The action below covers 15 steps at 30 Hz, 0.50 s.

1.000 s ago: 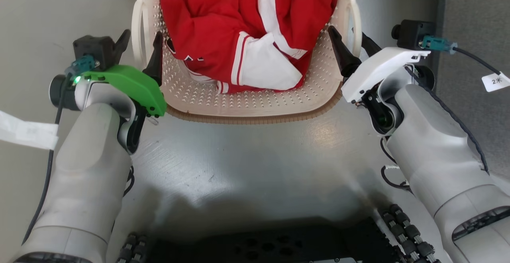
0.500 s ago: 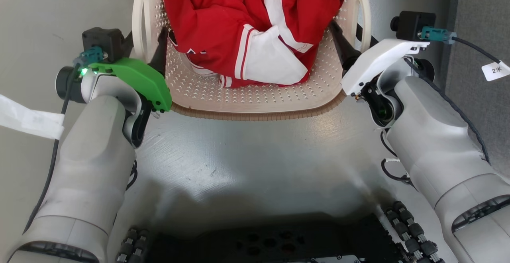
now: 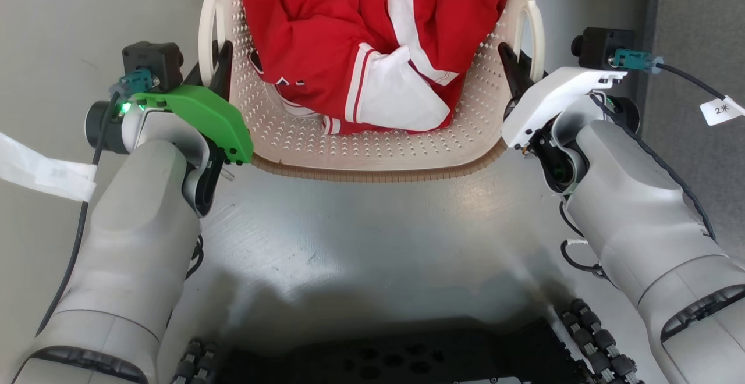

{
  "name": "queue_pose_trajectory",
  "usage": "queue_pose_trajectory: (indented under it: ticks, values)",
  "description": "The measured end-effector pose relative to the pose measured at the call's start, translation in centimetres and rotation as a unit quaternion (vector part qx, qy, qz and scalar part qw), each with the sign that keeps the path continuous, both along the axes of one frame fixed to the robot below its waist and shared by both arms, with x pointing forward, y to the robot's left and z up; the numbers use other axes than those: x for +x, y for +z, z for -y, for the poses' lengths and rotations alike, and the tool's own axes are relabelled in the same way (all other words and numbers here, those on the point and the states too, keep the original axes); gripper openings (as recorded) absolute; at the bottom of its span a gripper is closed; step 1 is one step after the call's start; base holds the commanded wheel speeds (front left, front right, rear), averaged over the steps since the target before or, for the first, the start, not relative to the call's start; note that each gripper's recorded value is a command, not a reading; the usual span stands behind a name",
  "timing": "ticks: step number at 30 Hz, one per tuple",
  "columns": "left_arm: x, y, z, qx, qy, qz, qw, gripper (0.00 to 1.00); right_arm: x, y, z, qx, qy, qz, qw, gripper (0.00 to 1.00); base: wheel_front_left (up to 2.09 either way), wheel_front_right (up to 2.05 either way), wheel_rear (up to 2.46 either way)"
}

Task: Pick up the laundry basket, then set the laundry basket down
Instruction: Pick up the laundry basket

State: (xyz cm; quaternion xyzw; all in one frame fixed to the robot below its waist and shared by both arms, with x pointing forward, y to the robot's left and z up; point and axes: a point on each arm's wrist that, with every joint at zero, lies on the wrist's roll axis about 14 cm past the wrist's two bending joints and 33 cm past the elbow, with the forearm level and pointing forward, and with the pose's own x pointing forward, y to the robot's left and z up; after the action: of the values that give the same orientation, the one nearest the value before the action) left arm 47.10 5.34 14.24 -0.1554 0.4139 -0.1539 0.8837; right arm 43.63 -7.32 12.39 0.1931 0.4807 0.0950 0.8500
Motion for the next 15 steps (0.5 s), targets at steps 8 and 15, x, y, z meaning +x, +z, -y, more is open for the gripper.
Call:
queue_pose_trajectory:
  ticks: [8, 15]
  values:
    - [0.3, 1.9, 0.0, -0.003, 0.007, 0.005, 1.000, 0.00, 0.6, 2.2, -0.1, 0.002, 0.003, 0.018, 1.000, 0.00, 0.00, 0.00, 0.00]
    - [-0.1, 4.0, 0.1, -0.004, 0.007, 0.008, 1.000, 0.00, 0.7, 4.8, 0.1, 0.004, -0.002, 0.033, 0.999, 0.00, 0.00, 0.00, 0.00]
